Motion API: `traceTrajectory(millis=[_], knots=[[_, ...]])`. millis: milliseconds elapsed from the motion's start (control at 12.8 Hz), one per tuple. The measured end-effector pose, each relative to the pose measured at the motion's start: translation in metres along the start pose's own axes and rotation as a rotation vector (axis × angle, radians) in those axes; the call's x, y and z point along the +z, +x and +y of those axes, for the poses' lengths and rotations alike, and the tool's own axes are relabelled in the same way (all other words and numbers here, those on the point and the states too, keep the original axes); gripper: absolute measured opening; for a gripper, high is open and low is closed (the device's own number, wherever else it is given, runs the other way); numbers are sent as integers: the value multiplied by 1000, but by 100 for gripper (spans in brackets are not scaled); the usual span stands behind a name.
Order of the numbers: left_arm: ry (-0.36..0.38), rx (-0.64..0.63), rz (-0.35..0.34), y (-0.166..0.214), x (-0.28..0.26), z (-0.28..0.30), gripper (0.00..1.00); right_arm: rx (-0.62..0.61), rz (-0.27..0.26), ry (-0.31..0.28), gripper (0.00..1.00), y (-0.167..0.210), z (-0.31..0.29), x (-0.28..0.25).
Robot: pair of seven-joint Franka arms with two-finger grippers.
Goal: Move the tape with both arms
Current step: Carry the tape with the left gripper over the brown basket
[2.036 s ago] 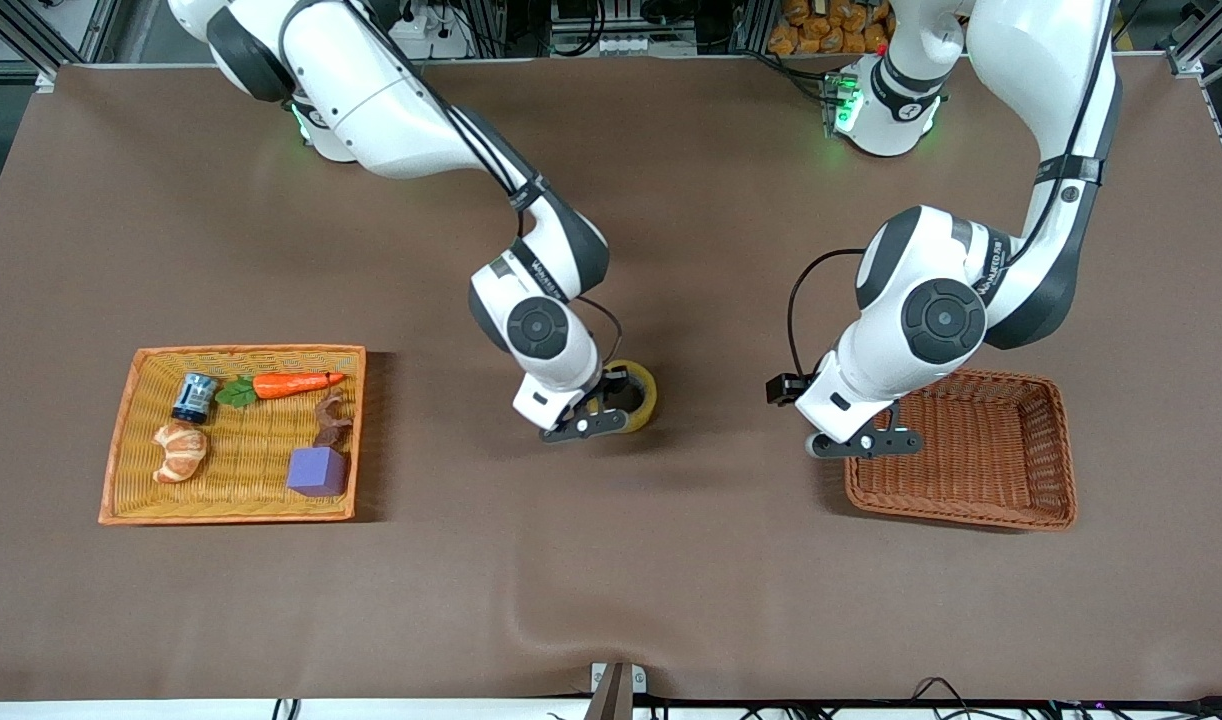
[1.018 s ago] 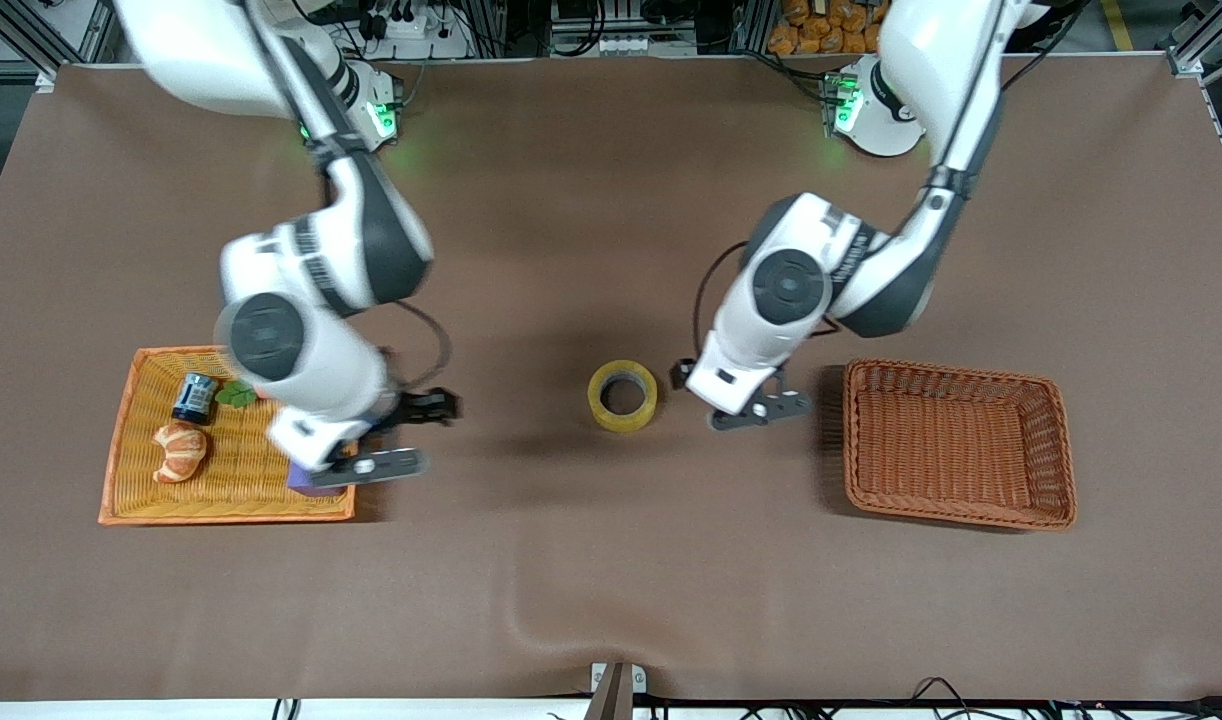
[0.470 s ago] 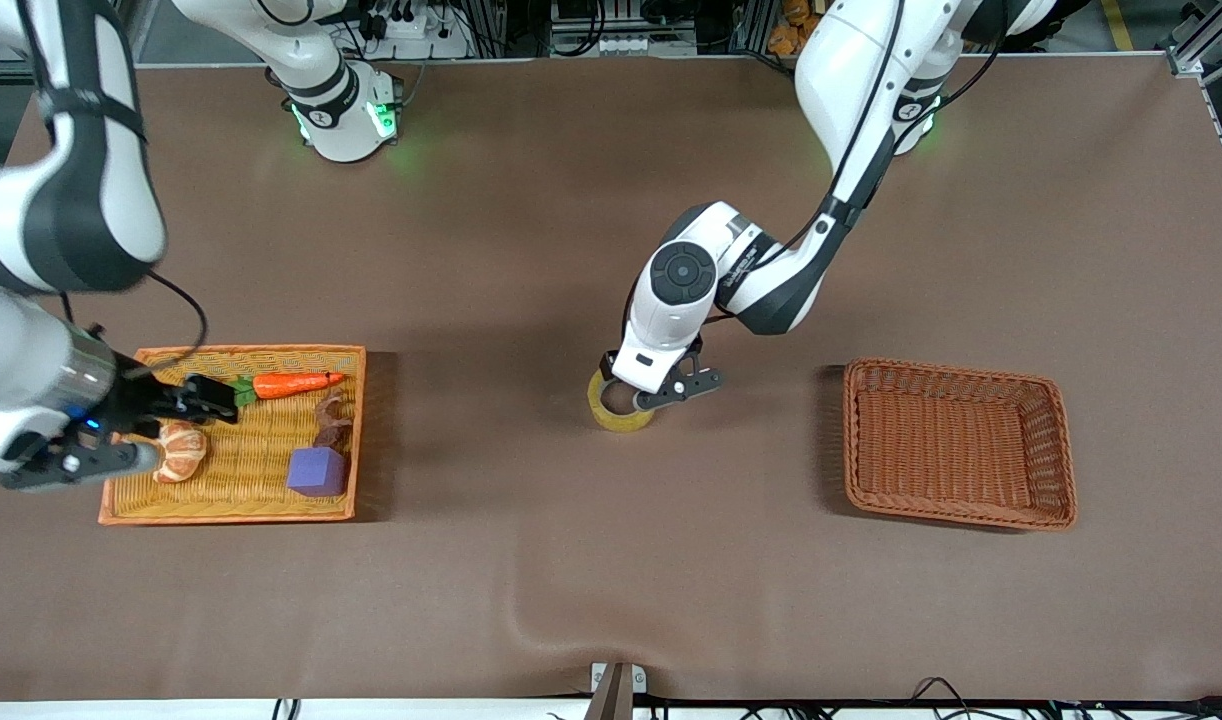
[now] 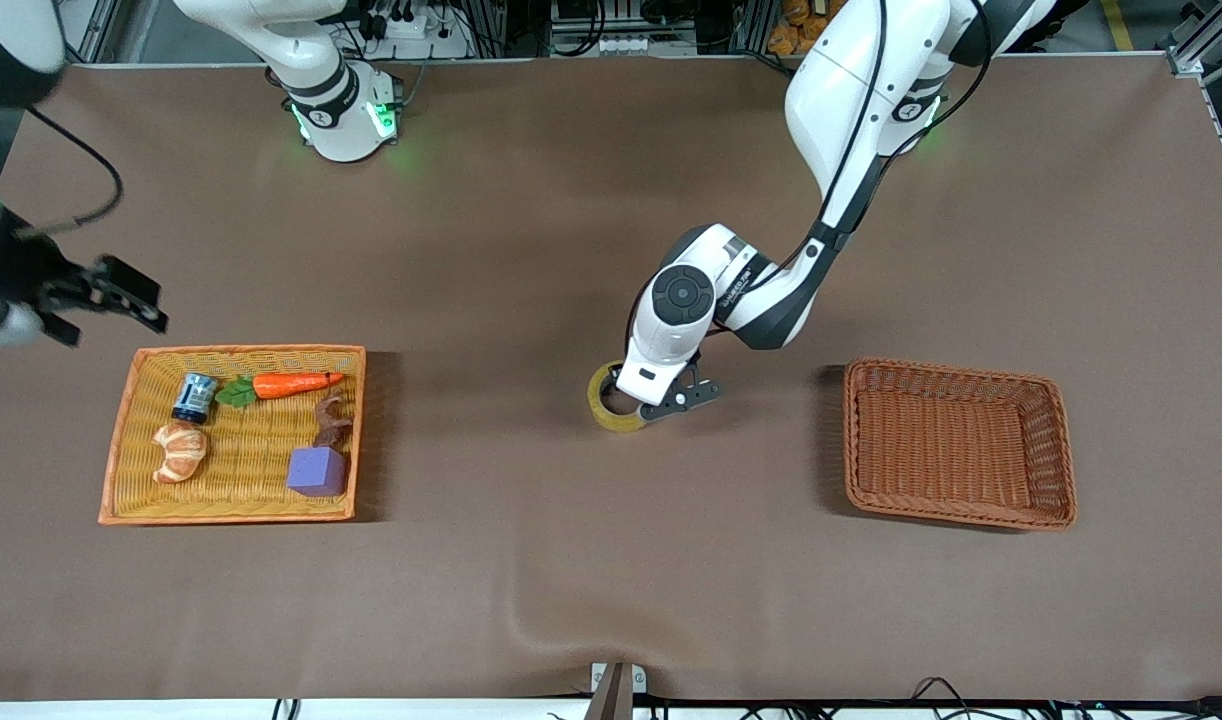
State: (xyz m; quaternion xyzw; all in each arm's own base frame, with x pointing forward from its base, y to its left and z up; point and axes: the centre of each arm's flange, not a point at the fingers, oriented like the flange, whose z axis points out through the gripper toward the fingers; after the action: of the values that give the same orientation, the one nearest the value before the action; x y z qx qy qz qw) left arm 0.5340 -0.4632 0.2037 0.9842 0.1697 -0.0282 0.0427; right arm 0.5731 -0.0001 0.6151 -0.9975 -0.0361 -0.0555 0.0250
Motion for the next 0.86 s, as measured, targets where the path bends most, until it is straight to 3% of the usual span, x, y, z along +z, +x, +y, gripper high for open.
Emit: traceTrajectory(millis=[235, 313, 627, 861], knots=[[-10, 0, 8, 2, -1, 1, 26, 127, -24, -7, 100, -19, 2, -15], [-20, -2, 18, 6, -6, 2, 22, 136, -25, -28, 100, -21, 1, -17], [-91, -57, 101, 74, -94, -27, 22, 106, -47, -72, 100, -25, 9, -17], [-15, 46, 89, 143, -169, -113, 22, 78, -64, -72, 100, -28, 26, -17]])
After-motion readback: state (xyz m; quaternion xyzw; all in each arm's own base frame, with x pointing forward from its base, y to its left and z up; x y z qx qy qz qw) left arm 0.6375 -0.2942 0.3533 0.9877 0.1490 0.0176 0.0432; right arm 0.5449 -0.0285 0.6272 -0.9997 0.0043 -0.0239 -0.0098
